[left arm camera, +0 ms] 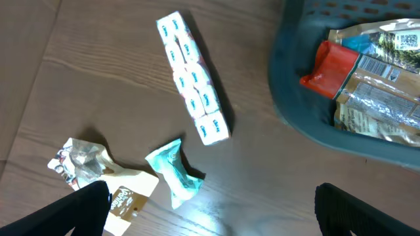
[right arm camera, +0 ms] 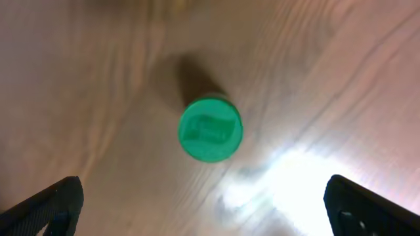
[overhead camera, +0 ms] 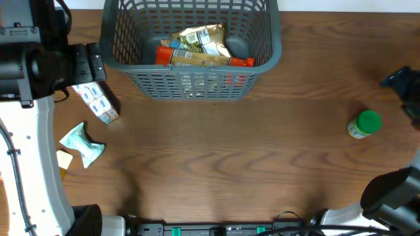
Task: Pack container
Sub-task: 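Move the right gripper down and grasp the green-lidded jar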
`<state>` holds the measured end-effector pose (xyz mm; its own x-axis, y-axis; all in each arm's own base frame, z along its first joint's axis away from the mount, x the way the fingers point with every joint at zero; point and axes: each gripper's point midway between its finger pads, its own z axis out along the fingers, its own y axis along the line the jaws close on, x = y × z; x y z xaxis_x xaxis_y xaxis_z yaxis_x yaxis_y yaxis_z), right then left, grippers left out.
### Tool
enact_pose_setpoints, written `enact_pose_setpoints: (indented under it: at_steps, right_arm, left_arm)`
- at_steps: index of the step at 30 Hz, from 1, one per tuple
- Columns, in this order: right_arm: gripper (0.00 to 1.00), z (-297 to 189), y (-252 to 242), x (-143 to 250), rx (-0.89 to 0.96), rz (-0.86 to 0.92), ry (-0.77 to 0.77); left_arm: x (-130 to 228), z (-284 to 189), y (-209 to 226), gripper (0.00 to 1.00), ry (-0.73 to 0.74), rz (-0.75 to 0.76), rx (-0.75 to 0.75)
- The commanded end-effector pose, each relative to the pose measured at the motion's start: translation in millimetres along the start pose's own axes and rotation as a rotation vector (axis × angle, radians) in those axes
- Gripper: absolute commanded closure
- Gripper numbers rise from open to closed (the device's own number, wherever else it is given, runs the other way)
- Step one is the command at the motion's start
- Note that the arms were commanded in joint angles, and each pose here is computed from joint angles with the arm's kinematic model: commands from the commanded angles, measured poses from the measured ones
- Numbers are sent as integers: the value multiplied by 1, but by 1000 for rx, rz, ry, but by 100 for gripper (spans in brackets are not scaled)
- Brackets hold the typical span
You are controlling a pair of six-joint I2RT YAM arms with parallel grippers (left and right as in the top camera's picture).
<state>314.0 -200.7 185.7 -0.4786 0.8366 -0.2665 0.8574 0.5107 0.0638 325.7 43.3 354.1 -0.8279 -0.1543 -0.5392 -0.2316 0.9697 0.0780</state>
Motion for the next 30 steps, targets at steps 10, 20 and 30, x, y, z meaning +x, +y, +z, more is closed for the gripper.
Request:
enact_pose_setpoints:
  at_steps: [10, 20, 30]
  right_arm:
    - [1, 98, -3, 40, -22, -16, 48]
    - [1, 135, -6, 48, -47, -12, -14]
    - [2, 157, -5, 50, -52, -27, -23]
  left_arm:
    - [1, 2, 1, 1, 8, 4, -4]
    - [1, 2, 1, 1, 8, 4, -4]
    - [1, 2, 1, 1, 8, 4, -4]
